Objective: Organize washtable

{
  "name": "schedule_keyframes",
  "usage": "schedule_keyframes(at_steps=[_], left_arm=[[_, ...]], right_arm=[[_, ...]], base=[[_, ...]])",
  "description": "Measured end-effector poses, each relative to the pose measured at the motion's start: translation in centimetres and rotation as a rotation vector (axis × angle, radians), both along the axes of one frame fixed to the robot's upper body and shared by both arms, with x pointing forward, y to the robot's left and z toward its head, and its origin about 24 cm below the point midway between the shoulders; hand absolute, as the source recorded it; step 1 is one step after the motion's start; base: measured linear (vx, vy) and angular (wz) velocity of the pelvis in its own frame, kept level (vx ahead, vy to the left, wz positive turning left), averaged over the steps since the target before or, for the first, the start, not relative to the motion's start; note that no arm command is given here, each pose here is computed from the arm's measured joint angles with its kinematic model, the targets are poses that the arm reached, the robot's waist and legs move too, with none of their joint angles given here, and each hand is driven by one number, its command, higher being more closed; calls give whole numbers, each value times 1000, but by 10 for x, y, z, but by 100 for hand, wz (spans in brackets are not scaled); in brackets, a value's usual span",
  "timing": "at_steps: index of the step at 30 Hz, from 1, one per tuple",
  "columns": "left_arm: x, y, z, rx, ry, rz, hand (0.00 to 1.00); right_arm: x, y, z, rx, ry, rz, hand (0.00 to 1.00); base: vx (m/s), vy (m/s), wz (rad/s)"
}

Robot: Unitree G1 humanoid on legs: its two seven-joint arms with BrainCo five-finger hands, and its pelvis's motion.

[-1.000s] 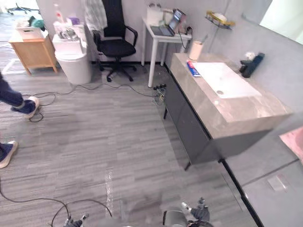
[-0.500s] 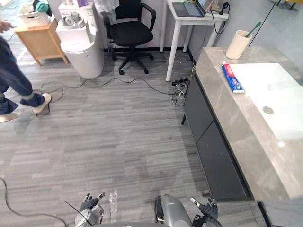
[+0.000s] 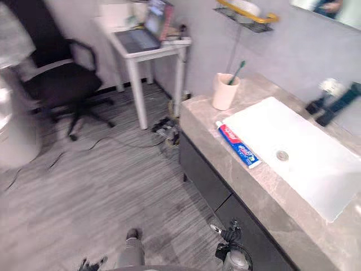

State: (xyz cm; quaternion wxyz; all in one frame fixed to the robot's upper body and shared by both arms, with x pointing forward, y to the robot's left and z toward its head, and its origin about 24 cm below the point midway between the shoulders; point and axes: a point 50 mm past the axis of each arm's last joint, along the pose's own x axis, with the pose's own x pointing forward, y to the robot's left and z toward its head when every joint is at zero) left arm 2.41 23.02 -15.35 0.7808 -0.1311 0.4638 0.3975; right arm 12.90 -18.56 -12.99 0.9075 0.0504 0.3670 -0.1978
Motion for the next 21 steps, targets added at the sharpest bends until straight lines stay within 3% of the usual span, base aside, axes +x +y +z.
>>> schedule_keyframes(at_steps=[3, 6, 11, 16, 21], left_arm=[[-2, 35, 7, 89, 26, 20, 0], [19, 38, 10, 104, -8, -42, 0], [37, 15, 4, 57, -5, -213, 0], [22, -25, -9, -74, 30, -208, 0], [23, -21, -12, -88, 56, -261, 0]], right_arm=[[-22, 17, -16, 61, 110, -9, 0], [-27, 10, -16, 59, 109, -58, 0], [-35, 7, -15, 120, 88, -143, 0], [-47, -9, -11, 79, 67, -132, 0], [-70, -19, -23, 70, 176, -190, 0]], base=[[420, 600, -186], [267, 403, -131], [42, 189, -117], [26, 30, -138], [5, -204, -125]])
